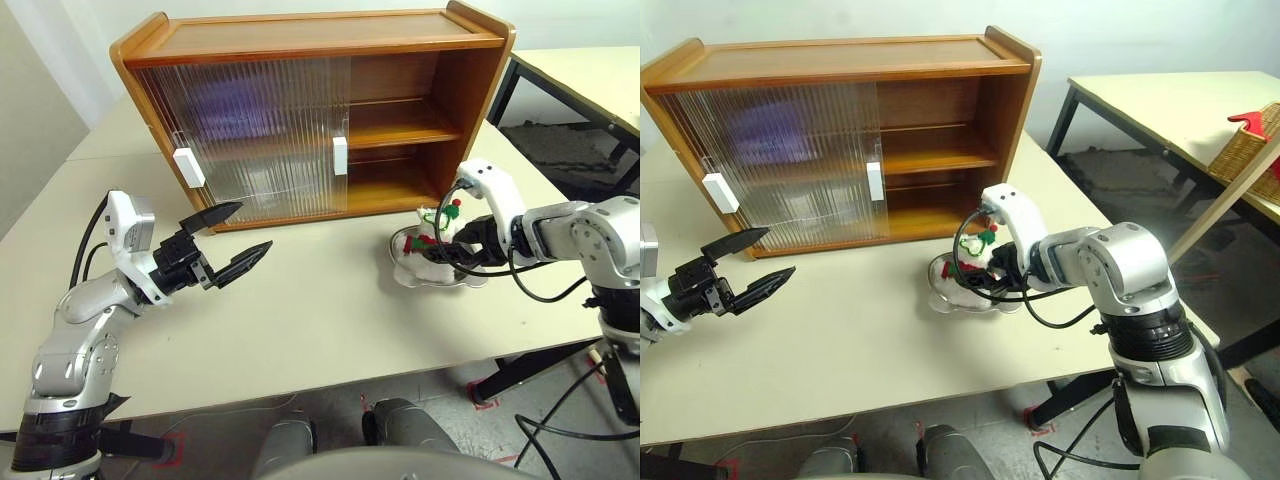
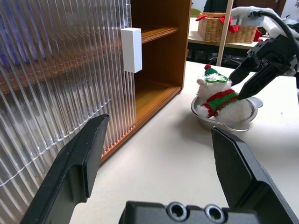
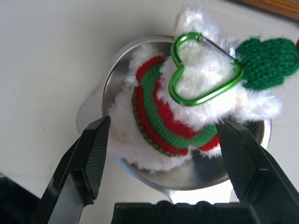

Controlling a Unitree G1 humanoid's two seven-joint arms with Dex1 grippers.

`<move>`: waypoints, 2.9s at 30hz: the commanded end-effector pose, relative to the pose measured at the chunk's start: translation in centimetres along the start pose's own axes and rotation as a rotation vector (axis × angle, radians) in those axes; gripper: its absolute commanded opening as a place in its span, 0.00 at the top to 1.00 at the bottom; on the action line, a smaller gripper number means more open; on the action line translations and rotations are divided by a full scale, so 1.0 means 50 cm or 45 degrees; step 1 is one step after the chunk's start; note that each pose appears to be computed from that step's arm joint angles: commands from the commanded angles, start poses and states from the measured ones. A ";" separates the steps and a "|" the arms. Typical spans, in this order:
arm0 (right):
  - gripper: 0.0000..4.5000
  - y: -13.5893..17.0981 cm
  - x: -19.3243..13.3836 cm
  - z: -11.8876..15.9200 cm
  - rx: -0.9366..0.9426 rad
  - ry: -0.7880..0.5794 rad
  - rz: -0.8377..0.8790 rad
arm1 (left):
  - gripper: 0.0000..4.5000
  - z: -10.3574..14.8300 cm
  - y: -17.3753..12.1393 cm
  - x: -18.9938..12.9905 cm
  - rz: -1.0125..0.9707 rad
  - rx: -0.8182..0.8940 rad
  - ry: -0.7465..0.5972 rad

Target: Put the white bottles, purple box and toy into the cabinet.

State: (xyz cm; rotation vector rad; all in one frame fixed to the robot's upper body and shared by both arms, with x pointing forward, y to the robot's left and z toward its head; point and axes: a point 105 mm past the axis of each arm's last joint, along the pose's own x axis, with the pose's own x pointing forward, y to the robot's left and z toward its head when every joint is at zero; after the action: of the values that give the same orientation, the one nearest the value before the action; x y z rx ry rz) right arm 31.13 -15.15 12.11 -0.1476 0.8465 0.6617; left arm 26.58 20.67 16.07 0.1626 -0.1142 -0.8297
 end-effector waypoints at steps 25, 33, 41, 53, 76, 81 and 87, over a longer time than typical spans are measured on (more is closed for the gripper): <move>0.10 -0.017 0.050 -0.003 -0.045 -0.046 -0.071 | 0.00 -0.001 0.001 0.001 0.004 0.022 0.036; 0.70 -0.011 0.056 0.014 -0.045 -0.087 -0.050 | 0.00 0.001 -0.001 0.002 0.005 0.022 0.037; 0.95 -0.008 0.051 0.013 -0.062 -0.078 -0.020 | 0.00 0.000 0.000 -0.001 0.007 0.021 0.039; 0.95 -0.021 -0.005 0.076 -0.024 -0.229 0.087 | 0.00 -0.006 0.004 -0.006 0.002 0.019 0.041; 0.95 -0.055 -0.064 0.311 -0.096 -0.893 0.042 | 0.00 0.008 -0.013 0.015 -0.065 -0.051 -0.021; 0.95 -0.064 -0.056 0.328 -0.097 -0.949 0.011 | 0.00 0.011 -0.019 0.016 -0.083 -0.090 -0.027; 0.95 -0.066 -0.035 0.337 -0.109 -0.971 -0.012 | 0.00 0.021 -0.020 0.024 -0.087 -0.080 -0.052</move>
State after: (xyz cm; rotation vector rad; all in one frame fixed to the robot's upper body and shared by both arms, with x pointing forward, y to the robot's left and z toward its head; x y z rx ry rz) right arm 42.80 -12.53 23.89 0.0413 0.1101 0.6831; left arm 26.43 19.53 16.58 0.0831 -0.1024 -0.8912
